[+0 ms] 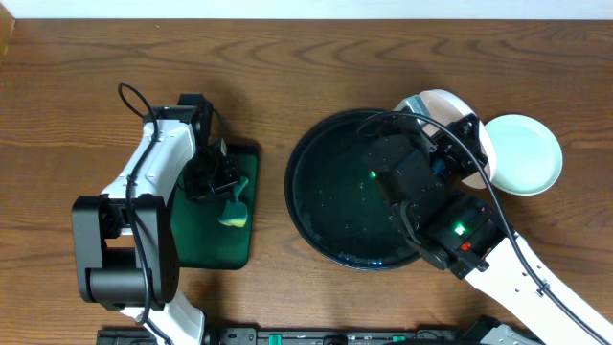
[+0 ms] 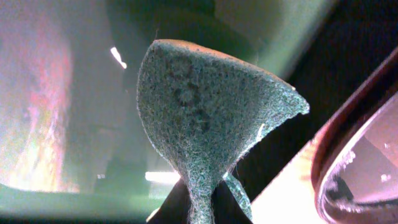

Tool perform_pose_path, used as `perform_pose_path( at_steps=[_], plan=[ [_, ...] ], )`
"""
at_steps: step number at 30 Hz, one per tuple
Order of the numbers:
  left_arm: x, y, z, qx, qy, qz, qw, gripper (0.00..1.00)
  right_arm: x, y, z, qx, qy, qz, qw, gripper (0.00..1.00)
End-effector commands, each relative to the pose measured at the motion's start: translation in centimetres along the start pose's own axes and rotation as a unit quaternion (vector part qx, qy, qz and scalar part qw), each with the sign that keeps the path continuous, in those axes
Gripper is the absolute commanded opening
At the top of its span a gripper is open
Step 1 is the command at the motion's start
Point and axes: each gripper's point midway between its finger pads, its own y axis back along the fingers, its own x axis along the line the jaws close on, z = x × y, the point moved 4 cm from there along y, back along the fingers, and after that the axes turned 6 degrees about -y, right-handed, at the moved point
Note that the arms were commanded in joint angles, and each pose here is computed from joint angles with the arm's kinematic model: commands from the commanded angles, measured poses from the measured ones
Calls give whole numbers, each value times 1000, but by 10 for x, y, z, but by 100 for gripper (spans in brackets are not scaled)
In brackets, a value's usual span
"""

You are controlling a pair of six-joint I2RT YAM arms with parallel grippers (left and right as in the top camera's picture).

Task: Clean dirty plates on tray and stack at the side
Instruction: 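Lift the cleaned plate off the black tray with the right gripper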

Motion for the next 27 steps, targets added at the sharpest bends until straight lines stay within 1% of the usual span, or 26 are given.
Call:
perform_pose_path(
  at_steps=[1,3,6,10,11,13,16,18,19,20,22,23,27],
  plan=[
    [17,0,8,-20,7,57,998,7,-10,5,3,1,7,-20,1000,1],
    [25,1,15,-41,22,91,995,8,-9,5,3,1,6,-19,1000,1],
    [32,4,29,-77,23,120,989,7,-10,5,4,0,1,-20,1000,1],
    [34,8,43,-112,15,131,985,8,-11,5,5,-2,-5,-21,1000,1],
    [34,8,45,-117,11,130,984,9,-11,5,5,-2,-5,-21,1000,1],
    [33,9,49,-126,7,129,984,17,-11,5,5,-2,-5,-21,1000,1],
    [32,9,52,-133,-3,129,983,17,-11,5,5,-2,-5,-21,1000,1],
    [32,10,54,-137,-9,129,982,24,-11,5,5,-2,-5,-21,1000,1],
    [31,10,55,-140,-10,128,982,30,-11,5,5,-2,-5,-21,1000,1],
    [31,10,56,-141,-11,128,982,37,-11,5,5,-2,-5,-21,1000,1],
    [31,11,56,-143,-11,127,981,58,-11,5,5,-2,-5,-21,1000,1],
    [31,11,56,-143,-11,127,981,62,-11,5,5,-2,-5,-21,1000,1],
    [31,10,56,-143,-11,127,981,66,-11,5,5,-2,-13,-21,1000,1]
  ],
)
